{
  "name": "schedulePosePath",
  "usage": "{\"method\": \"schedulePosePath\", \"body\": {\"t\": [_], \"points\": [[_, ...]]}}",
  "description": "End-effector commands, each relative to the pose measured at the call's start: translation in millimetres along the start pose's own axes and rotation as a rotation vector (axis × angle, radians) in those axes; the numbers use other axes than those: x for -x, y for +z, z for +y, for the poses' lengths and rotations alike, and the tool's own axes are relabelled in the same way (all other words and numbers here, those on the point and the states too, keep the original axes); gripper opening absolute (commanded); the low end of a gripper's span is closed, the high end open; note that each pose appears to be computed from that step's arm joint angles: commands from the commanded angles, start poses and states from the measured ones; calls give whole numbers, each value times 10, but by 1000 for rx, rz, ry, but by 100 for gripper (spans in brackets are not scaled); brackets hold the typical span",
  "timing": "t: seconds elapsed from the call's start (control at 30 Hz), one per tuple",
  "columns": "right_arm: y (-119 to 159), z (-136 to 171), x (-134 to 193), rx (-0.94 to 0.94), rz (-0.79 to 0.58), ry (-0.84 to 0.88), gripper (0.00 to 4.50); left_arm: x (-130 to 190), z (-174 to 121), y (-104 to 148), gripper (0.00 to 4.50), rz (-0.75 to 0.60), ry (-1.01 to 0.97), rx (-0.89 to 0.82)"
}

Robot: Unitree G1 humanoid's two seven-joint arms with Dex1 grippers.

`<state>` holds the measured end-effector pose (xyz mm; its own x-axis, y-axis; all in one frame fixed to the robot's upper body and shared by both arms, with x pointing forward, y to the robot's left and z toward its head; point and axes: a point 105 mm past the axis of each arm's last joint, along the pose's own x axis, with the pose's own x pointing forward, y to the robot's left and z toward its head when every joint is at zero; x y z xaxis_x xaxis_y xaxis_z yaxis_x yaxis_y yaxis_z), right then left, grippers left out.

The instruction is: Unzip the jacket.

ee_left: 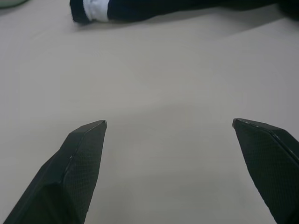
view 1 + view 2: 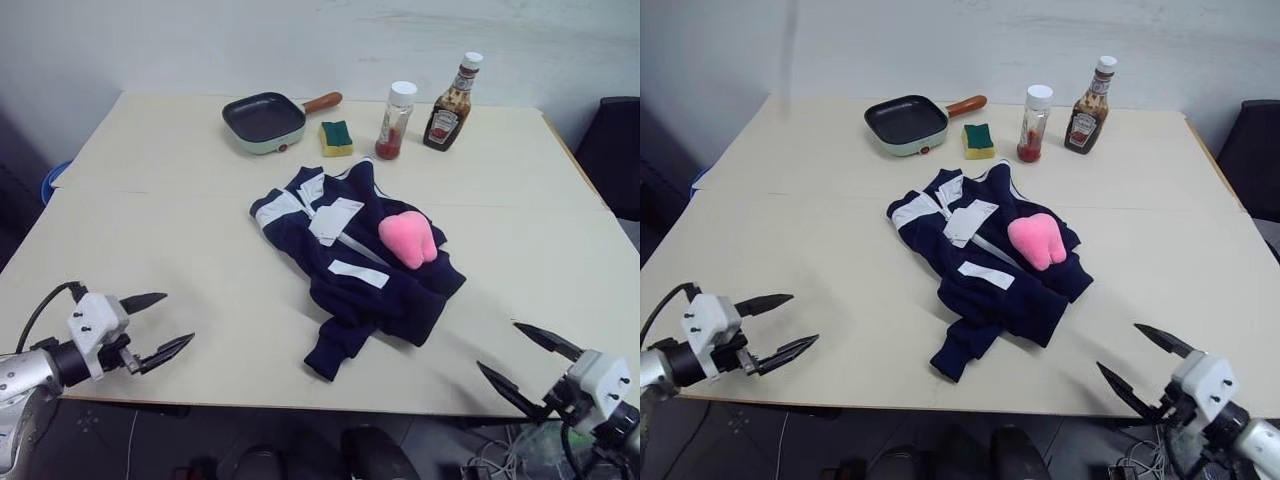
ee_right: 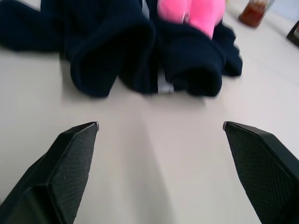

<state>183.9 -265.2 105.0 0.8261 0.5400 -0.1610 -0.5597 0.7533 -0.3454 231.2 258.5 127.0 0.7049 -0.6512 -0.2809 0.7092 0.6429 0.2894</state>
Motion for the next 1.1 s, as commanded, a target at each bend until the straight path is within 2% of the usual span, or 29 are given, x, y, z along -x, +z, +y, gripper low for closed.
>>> {"method": "schedulePosePath", "body": {"t": [0.03,0.13,0.27,0.37,0.53,0.67,0.87,1.0,1.1], "points": [[37,-129,128,23,-10,-40,447,-31,-150,-7,450,-25,-38,28],[31,-131,129,16,-10,-50,447,-44,-151,17,450,-59,-17,54],[95,-75,68,17,-28,-28,447,-49,-138,133,450,-144,-84,185],[117,-92,101,23,-10,-23,447,-73,-214,100,450,-97,-165,142],[68,-160,187,22,23,-57,447,-89,-152,100,450,-110,-137,94],[67,-181,194,9,2,-88,447,-139,-209,170,450,-143,-199,146],[79,-184,161,10,-26,-109,447,-205,-115,229,450,-179,-193,166],[381,-148,-161,99,-101,4,447,-280,-52,419,450,-252,-197,230],[712,-339,-538,33,-184,-31,447,-388,-58,633,450,-326,-233,289]]}}
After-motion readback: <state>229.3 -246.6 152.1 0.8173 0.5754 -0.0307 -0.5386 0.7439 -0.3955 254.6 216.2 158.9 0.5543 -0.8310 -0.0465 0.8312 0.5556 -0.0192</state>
